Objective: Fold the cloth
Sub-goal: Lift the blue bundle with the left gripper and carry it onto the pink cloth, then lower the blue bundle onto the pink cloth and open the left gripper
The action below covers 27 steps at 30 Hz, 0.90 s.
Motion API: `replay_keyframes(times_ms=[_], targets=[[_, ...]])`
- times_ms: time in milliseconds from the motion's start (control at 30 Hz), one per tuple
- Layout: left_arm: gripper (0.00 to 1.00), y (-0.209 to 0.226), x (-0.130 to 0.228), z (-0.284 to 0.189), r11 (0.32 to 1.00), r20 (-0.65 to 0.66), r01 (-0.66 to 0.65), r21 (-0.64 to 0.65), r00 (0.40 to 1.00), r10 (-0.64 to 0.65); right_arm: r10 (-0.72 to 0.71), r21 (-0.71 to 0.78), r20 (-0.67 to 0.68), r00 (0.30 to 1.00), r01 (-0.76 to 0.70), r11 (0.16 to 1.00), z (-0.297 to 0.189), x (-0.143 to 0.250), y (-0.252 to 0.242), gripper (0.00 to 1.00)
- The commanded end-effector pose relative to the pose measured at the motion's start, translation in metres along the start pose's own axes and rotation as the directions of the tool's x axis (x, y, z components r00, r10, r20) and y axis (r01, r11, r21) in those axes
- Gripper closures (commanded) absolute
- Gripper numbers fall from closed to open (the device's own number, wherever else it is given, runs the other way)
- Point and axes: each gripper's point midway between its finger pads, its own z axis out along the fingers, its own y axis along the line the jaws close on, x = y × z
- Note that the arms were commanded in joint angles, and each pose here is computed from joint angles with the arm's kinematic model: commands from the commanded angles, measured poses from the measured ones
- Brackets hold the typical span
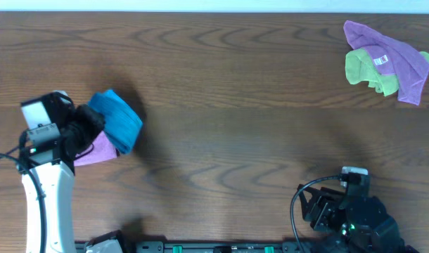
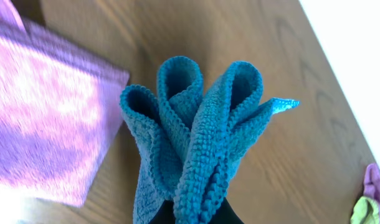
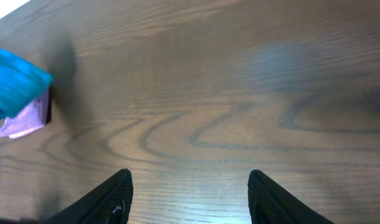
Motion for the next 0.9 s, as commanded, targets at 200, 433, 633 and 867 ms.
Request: replay_keyframes(times_ms=[200,433,633,867], targets=[[0.94,0.013,-0.030,-0.013,1.000,0.075,-0.004,-0.026,0.997,0.006,-0.005,-0.014,-0.028,1.000,0.005,1.000,0.000,0.006,0.001,0.41],[0.94,0.036,-0.045,-0.021,0.997,0.116,0.047,-0.060,0.992,-0.040,-0.005,-0.015,-0.030,1.000,0.005,1.000,0.000,0.006,0.002,0.42],[0.94,0.055,-0.048,-0.014,0.992,0.101,0.085,-0.093,0.992,-0.076,-0.005,-0.015,-0.031,1.000,0.004,1.000,0.000,0.006,0.002,0.42],[0.94,0.064,-0.043,0.009,0.989,0.034,0.110,-0.097,0.994,-0.107,-0.005,-0.018,-0.033,0.999,0.004,1.000,0.000,0.007,0.002,0.43]])
